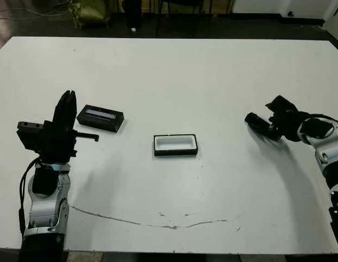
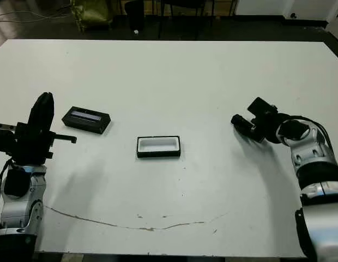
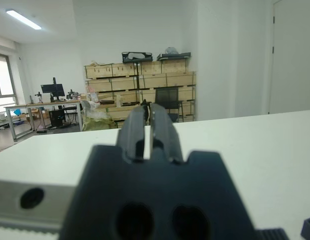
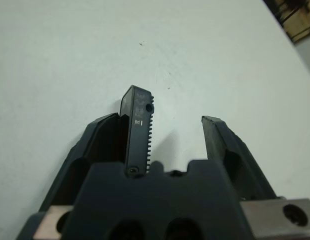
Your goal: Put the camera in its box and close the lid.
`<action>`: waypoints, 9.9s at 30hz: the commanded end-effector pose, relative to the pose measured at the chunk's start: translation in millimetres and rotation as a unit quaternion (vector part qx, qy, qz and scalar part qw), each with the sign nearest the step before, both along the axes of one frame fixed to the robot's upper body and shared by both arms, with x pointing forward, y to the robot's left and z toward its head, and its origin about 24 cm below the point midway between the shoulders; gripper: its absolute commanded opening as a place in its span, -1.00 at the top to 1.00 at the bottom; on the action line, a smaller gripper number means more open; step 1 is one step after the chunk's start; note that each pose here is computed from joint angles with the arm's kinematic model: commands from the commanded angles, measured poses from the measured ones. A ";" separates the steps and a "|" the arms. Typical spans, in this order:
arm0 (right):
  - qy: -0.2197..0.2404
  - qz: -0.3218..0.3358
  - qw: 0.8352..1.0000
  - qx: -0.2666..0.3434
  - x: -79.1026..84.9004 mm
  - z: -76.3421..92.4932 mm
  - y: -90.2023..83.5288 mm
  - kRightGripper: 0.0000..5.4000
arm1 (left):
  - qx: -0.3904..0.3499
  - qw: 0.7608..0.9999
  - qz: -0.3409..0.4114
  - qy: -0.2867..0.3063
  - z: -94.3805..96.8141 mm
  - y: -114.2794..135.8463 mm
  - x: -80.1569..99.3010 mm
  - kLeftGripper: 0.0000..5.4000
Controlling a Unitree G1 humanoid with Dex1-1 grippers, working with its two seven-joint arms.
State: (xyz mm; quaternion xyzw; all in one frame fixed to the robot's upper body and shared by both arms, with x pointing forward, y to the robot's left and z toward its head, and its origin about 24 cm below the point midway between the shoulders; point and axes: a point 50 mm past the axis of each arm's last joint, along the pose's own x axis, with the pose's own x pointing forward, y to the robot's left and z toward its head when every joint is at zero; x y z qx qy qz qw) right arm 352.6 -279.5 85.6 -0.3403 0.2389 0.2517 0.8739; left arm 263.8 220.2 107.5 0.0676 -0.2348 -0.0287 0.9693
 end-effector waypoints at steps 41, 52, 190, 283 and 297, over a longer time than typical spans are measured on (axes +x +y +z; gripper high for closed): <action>-0.025 -0.110 0.948 0.298 -67.5 -64.4 23.3 0.93 | 0.001 1.000 0.004 0.014 -6.8 0.8 -1.3 1.00; -0.051 -0.004 0.940 0.338 -58.2 -20.6 42.6 0.93 | -0.004 1.000 0.007 0.019 -8.1 0.3 -1.4 1.00; 0.235 0.353 0.895 0.137 4.8 37.8 150.2 0.17 | -0.012 0.998 0.011 0.059 -14.3 -17.6 -11.4 1.00; -0.194 0.373 0.901 -0.112 -67.3 57.0 104.2 -1.00 | -0.016 0.998 0.013 0.063 -15.5 -18.1 -13.6 1.00; -0.248 0.440 0.845 -0.175 -72.9 42.2 111.8 -1.00 | -0.019 0.997 0.019 0.067 -16.4 -19.0 -15.4 1.00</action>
